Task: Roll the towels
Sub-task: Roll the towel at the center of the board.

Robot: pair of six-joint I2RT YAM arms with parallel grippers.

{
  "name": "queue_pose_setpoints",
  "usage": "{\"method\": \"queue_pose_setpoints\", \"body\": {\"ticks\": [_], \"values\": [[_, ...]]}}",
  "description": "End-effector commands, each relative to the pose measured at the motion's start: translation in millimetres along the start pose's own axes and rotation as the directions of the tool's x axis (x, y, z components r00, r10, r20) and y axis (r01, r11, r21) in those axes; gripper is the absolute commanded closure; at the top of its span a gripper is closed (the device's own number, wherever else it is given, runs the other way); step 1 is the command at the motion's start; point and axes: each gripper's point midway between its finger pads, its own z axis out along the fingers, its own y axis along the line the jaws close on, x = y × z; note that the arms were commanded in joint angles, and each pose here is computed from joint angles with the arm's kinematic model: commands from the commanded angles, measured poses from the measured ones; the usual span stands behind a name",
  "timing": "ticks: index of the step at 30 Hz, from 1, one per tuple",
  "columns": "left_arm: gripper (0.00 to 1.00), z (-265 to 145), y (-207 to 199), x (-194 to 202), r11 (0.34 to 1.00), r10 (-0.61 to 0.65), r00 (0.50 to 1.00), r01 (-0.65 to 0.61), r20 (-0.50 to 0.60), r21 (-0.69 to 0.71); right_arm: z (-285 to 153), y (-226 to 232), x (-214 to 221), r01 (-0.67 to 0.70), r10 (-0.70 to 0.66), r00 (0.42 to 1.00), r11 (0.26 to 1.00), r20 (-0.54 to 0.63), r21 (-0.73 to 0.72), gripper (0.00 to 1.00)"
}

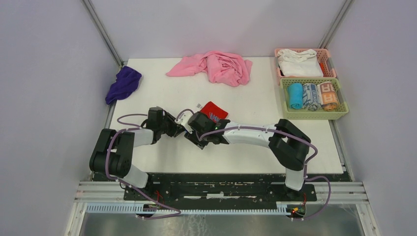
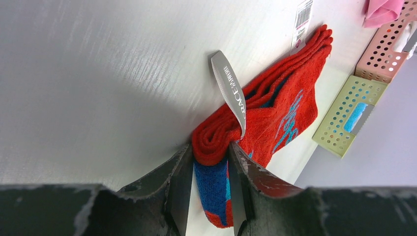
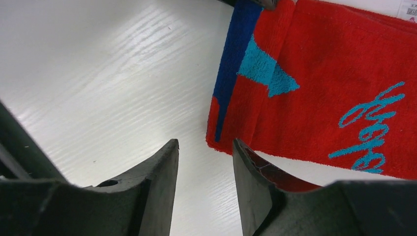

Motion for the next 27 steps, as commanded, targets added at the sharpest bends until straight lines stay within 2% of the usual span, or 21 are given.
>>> {"method": "queue_pose_setpoints", "body": {"ticks": [1,13,15,21,24,27], "values": [[0.6,2.5,48.4,10.0,0.983,0.003,1.0,-0.004,-0.005,-0.181,13.7,-14.6,-6.0,0.05,-0.05,0.999,0.996,-0.007,0.075,0.47],[0.59,3.2,47.5,9.6,0.983,0.006,1.0,-0.007,-0.007,-0.181,44.8,-19.2,45.5,0.083,-0.061,0.977,0.991,-0.205,0.101,0.45],[0.6,3.3,48.1,10.4,0.983,0.006,1.0,-0.008,-0.01,-0.183,46.6,-19.8,54.1,0.088,-0.062,0.97,0.991,-0.237,0.101,0.47],[0.58,1.7,44.0,8.1,0.985,0.009,1.0,-0.009,-0.003,-0.174,50.2,-18.0,67.0,0.095,-0.068,0.955,0.992,-0.29,0.081,0.64],[0.55,-2.4,37.9,6.9,0.986,0.012,1.0,-0.012,-0.002,-0.164,49.8,-4.0,66.0,0.048,-0.054,0.958,0.998,-0.282,-0.028,0.77],[0.46,-13.3,27.9,3.0,0.989,0.027,0.999,-0.023,0.021,-0.147,41.3,15.1,54.8,-0.033,-0.011,0.972,0.982,-0.235,-0.184,0.9]]}}
